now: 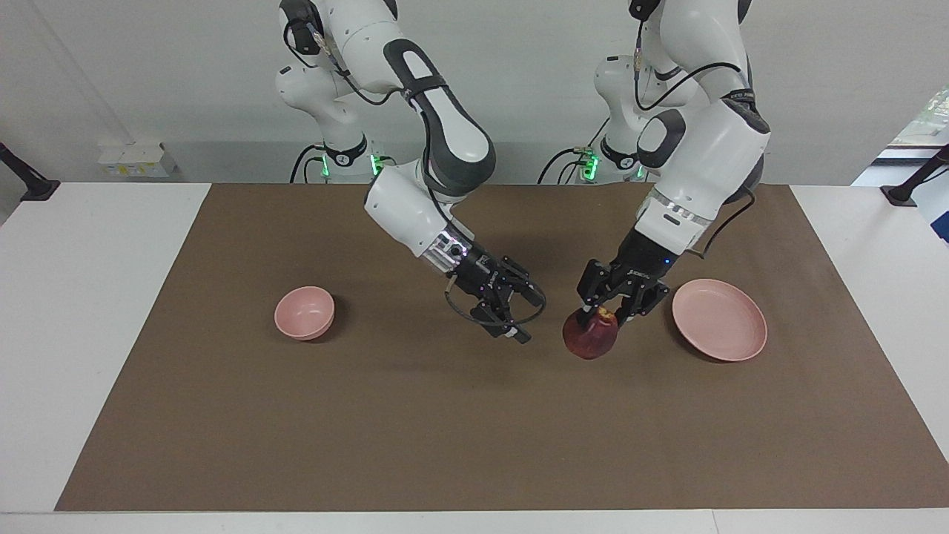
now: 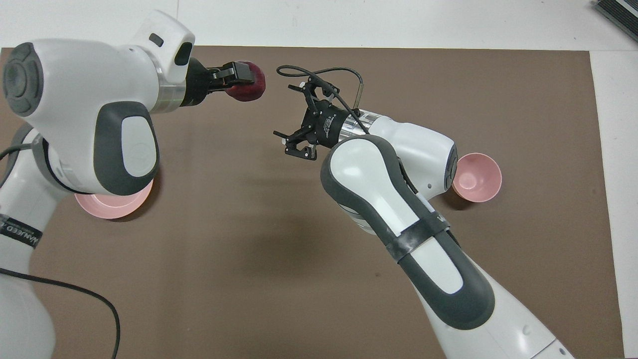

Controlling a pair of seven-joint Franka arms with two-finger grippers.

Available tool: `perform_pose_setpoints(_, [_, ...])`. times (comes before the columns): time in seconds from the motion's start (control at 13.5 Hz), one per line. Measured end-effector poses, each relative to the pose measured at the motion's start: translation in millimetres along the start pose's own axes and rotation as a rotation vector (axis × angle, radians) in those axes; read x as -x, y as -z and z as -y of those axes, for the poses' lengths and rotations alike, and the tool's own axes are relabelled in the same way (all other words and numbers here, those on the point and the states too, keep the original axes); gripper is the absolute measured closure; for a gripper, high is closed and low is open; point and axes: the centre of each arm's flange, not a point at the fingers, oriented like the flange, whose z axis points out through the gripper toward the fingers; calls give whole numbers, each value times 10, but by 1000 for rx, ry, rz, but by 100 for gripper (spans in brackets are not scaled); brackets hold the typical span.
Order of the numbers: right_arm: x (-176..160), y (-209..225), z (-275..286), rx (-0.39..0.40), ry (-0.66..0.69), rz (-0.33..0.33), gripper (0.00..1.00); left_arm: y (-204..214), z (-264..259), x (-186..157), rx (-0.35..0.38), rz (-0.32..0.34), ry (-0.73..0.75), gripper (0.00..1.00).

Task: Move apple from plate to bowl
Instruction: 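Lift the apple with the left gripper toward the open right gripper, then close the right gripper on the apple held by the left gripper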

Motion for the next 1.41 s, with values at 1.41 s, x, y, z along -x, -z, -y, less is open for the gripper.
perform_pose_setpoints(1.41, [-64, 55, 116, 69, 120, 14, 21, -302, -488, 403, -2, 177, -37, 36])
